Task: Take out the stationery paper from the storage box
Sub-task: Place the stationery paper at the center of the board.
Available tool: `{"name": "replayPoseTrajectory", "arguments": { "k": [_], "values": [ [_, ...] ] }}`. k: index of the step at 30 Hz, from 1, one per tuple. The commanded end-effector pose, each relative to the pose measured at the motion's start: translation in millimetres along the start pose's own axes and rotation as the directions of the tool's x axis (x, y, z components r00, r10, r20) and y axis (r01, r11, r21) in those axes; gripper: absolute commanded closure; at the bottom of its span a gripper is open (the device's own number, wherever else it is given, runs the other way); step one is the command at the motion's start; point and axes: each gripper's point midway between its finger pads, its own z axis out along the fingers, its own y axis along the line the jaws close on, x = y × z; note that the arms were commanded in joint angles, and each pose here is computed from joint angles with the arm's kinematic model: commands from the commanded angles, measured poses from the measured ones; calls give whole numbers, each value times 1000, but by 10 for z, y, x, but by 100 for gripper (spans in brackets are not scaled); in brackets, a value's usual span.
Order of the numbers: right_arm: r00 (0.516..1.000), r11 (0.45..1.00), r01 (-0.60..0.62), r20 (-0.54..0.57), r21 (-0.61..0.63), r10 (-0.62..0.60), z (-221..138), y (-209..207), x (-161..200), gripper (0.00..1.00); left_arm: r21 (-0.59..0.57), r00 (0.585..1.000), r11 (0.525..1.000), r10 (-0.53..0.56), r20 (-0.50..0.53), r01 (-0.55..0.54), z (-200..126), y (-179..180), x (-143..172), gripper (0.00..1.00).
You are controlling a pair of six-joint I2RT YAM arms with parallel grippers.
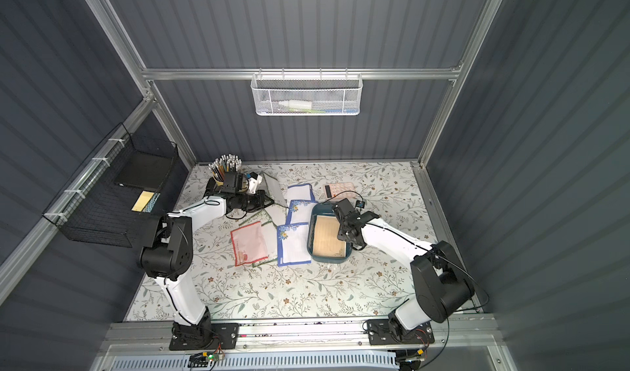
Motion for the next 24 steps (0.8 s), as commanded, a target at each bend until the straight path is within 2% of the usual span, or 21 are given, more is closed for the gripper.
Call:
{"name": "replayPoseTrajectory", "arguments": {
  "k": [1, 3, 6, 10, 13, 18, 24],
  "values": [
    [1000, 1000, 7, -27, 22, -6, 78, -51, 79, 45, -67, 1000, 998, -12, -3, 12, -42, 129, 31, 82],
    [999, 1000, 8, -33, 18, -8, 90, -39, 90, 45, -76, 1000, 997, -18, -6, 18, -36, 167, 61, 67],
    [999, 1000, 9, -37, 17, -9, 106, -31, 99, 45, -105, 999, 994, -32, -14, 31, -19, 244, 106, 53],
    [999, 1000, 10, -36, 18, -9, 108, -30, 94, 45, -189, 999, 981, -43, -3, 41, -62, 370, 86, 46],
    [999, 1000, 11, -36, 20, -10, 108, -36, 96, 45, -337, 998, 939, -60, 29, 66, -192, 565, 17, 35],
    [999, 1000, 13, -41, 10, -12, 124, 13, 79, 45, -531, 995, 843, -50, 89, 90, -522, 755, -121, 28],
    [999, 1000, 17, -34, -16, -17, 75, 125, -13, 45, -601, 985, 790, -20, 172, 121, -815, 747, -261, 25]
  ]
}}
